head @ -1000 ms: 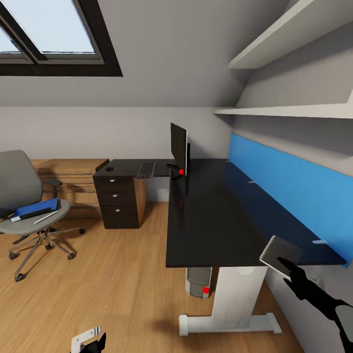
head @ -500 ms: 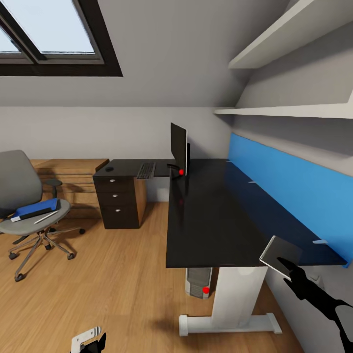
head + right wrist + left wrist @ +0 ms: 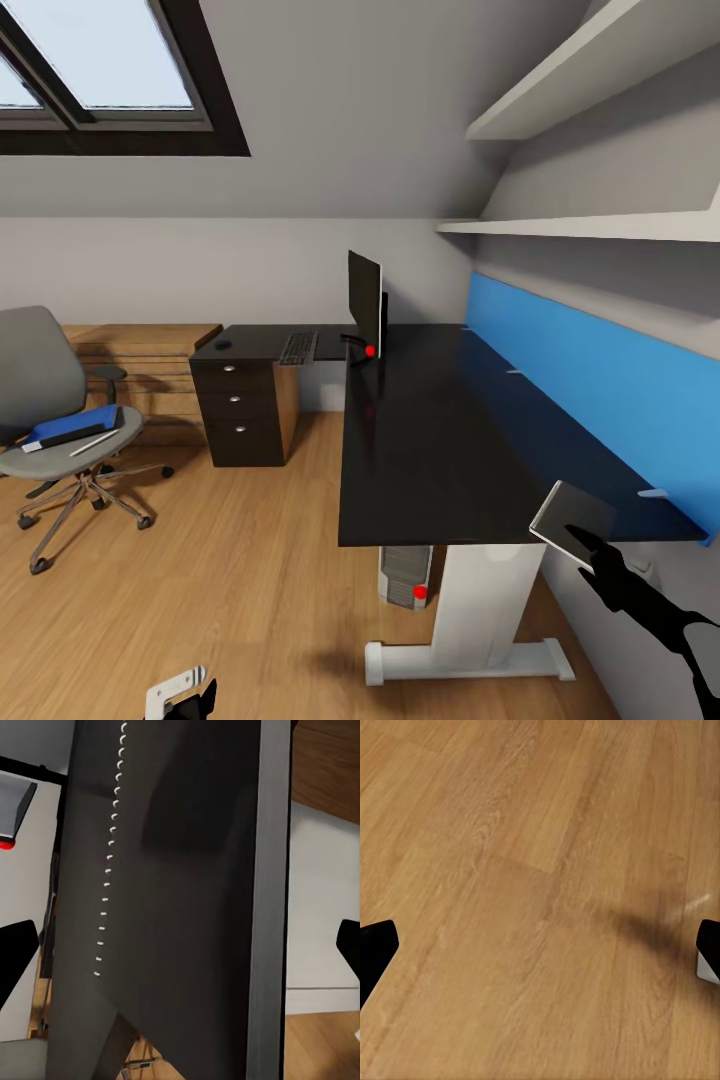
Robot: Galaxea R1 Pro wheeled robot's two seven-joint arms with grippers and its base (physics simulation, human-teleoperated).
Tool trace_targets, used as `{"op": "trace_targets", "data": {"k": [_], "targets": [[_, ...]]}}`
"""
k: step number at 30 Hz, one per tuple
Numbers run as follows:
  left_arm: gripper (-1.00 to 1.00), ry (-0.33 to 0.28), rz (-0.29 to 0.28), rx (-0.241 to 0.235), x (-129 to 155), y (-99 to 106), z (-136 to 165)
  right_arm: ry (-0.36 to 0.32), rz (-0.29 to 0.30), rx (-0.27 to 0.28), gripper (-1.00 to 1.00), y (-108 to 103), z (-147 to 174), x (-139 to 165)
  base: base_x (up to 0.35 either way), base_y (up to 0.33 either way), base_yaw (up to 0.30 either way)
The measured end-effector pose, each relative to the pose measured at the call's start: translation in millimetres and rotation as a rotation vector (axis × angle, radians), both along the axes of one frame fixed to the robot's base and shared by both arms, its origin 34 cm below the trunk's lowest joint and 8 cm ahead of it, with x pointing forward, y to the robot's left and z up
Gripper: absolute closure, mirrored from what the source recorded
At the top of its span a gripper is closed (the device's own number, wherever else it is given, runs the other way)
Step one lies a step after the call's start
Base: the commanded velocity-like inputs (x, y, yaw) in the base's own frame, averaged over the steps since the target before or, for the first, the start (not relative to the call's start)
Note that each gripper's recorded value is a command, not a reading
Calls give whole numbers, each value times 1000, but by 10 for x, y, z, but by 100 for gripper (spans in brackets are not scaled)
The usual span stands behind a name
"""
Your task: In the bedroom, organize the workspace by keeping the computer under the desk, ensuring the monitor is on the desk, placing the keyboard on the desk next to the monitor, placing the mouse on the desk next to the keyboard, moving the folder from the swivel chair onto the desk next to the mouse, stacking the notebook on top of the folder with the pen on top of the notebook, and positioning the swivel chair next to the desk.
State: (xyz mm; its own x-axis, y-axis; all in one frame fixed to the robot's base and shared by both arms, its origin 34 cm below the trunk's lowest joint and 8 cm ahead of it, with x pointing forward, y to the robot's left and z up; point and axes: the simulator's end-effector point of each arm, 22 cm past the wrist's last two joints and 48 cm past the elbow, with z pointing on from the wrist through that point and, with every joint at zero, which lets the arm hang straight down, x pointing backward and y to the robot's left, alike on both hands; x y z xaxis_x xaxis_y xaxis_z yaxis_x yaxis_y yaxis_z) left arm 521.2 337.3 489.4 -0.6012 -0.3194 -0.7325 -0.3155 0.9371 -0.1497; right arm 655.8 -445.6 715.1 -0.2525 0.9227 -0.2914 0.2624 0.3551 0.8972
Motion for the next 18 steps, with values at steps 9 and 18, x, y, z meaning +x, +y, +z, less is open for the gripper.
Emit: {"op": "trace_targets", "data": {"k": [9,18], "targets": [[-100,0,0,-1,0,-4,0,8,-1,6,-100,2,-38,-14,0,0,0],[-100,0,0,-1,0,-7,-1,19,-1,14,-100,13,-91,-33,0,0,0]]}}
